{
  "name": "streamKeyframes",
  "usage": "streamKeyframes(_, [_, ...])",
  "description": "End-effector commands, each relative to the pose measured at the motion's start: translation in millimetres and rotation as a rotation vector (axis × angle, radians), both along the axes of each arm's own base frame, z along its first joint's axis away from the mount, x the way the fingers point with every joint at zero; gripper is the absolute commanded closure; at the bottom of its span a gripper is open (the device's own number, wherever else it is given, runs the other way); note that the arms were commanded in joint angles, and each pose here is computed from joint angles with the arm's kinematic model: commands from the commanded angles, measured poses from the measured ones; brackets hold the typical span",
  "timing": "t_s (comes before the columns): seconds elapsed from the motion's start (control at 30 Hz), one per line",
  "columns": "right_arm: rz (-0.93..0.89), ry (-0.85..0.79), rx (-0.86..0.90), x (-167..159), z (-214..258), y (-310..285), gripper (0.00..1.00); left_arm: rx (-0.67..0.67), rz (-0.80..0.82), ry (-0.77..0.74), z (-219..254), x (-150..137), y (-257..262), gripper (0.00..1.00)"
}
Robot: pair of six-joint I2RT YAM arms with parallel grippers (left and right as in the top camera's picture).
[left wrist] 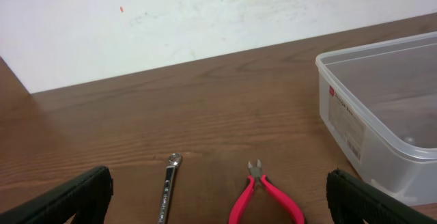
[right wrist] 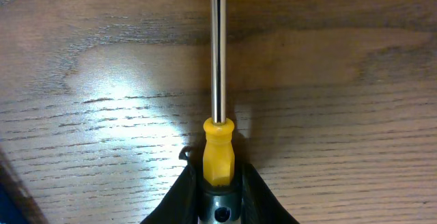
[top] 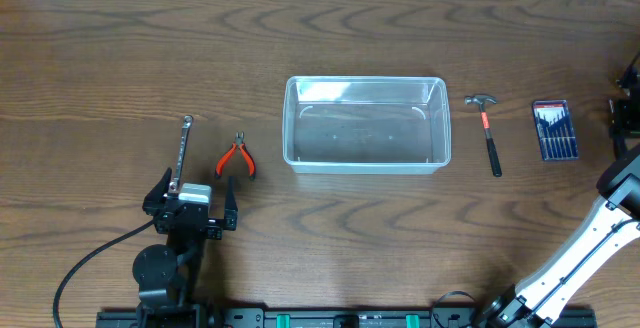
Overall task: Pack container
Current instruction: 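Lower the right gripper and close it on the yellow screwdriver handle, then lift the screwdriver and carry it over the clear container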
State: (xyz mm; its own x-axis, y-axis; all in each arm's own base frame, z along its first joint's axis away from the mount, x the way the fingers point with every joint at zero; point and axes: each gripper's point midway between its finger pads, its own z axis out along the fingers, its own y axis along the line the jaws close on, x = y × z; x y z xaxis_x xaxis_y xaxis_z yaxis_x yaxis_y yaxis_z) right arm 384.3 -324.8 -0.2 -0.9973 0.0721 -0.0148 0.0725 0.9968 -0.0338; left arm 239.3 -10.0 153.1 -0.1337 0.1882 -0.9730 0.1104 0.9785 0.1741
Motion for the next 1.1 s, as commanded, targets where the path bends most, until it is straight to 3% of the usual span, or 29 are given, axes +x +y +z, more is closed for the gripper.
streamKeyframes(0.0, [-0.024,-0.006,-0.008,2,-1,-5,0.98,0.008,0.008,0.030,-15,0,2,0.02])
streamKeyframes(0.37, [-0.043,-0.104,-0.078,20,55,-13,0.99,0.008,0.008,0.030,-15,0,2,0.02])
streamKeyframes(0.6, [0.020,-0.244,-0.059,48,109,20,0.99,0.008,0.008,0.030,-15,0,2,0.02])
streamKeyframes(0.8, [0.138,-0.364,-0.089,79,170,74,0.99,0.008,0.008,0.030,-15,0,2,0.02])
streamKeyframes(1.07, [0.365,-0.523,-0.070,111,243,191,0.99,0.008,0.008,0.030,-15,0,2,0.02])
